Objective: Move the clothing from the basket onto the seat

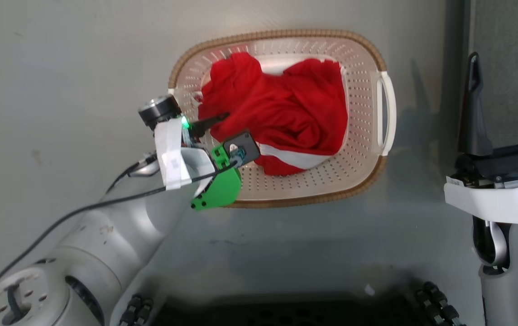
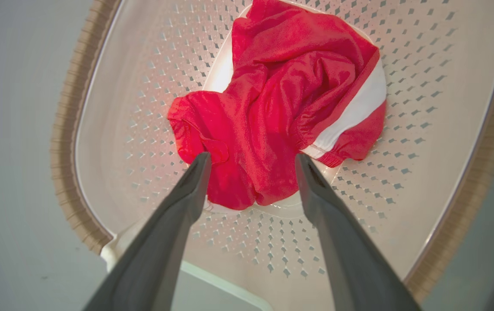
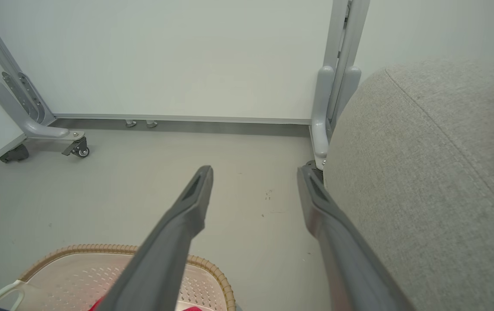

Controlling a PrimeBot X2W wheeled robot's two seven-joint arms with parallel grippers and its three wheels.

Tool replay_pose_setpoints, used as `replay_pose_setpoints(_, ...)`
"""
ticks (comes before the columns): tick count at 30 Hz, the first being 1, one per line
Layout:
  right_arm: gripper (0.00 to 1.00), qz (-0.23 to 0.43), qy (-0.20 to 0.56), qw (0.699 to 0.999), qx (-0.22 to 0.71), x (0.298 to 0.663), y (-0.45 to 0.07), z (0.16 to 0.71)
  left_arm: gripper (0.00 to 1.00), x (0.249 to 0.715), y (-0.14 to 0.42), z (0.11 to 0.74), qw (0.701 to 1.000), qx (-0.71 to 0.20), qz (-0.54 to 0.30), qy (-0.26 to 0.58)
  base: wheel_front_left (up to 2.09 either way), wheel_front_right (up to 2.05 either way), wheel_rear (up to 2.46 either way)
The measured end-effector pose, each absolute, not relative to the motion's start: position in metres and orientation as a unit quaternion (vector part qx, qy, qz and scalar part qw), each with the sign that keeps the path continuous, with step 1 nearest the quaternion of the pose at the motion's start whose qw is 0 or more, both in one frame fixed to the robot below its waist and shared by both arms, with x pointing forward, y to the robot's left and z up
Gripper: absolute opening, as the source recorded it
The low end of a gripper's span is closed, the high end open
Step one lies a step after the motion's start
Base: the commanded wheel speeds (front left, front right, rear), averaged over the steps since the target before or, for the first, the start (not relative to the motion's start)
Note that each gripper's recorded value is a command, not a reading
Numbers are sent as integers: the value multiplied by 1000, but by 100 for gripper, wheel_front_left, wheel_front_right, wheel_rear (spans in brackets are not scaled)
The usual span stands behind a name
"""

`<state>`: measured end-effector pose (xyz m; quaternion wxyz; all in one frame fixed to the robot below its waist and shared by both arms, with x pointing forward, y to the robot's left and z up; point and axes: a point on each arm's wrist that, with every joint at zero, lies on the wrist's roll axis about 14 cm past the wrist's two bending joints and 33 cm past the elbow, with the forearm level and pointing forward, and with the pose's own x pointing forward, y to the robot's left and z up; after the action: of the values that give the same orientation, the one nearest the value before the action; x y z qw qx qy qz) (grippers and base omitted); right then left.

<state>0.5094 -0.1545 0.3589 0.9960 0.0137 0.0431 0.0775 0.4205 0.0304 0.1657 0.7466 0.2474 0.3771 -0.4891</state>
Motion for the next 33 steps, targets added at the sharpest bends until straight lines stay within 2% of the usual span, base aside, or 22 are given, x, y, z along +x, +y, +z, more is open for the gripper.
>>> replay_pose_setpoints(5, 100, 77, 81, 994, 19, 502, -153, 326, 100, 427, 41, 131, 708, 300, -502, 396, 0, 0, 0)
replay_pose_setpoints(9, 100, 80, 103, 991, 20, 495, -150, 311, 100, 433, 42, 112, 689, 325, -507, 404, 0, 0, 0)
replay_pose_setpoints(19, 100, 66, 126, 990, 11, 488, -162, 294, 100, 431, 30, 81, 670, 329, -528, 407, 0, 0, 0)
replay_pose_setpoints(29, 100, 52, 138, 989, 13, 483, -173, 287, 100, 427, 25, 67, 666, 322, -525, 420, 0, 0, 0)
replay_pose_setpoints(30, 100, 53, 139, 989, 13, 483, -172, 287, 49, 427, 25, 66, 666, 322, -525, 421, 0, 0, 0)
replay_pose_setpoints(31, 100, 53, 139, 989, 13, 483, -172, 287, 16, 427, 25, 66, 667, 321, -525, 421, 0, 0, 0)
replay_pose_setpoints(32, 100, 53, 139, 989, 14, 483, -172, 287, 0, 427, 25, 67, 668, 319, -523, 422, 0, 0, 0)
replay_pose_setpoints(33, 100, 53, 138, 989, 14, 483, -172, 287, 0, 428, 25, 67, 669, 318, -522, 423, 0, 0, 0)
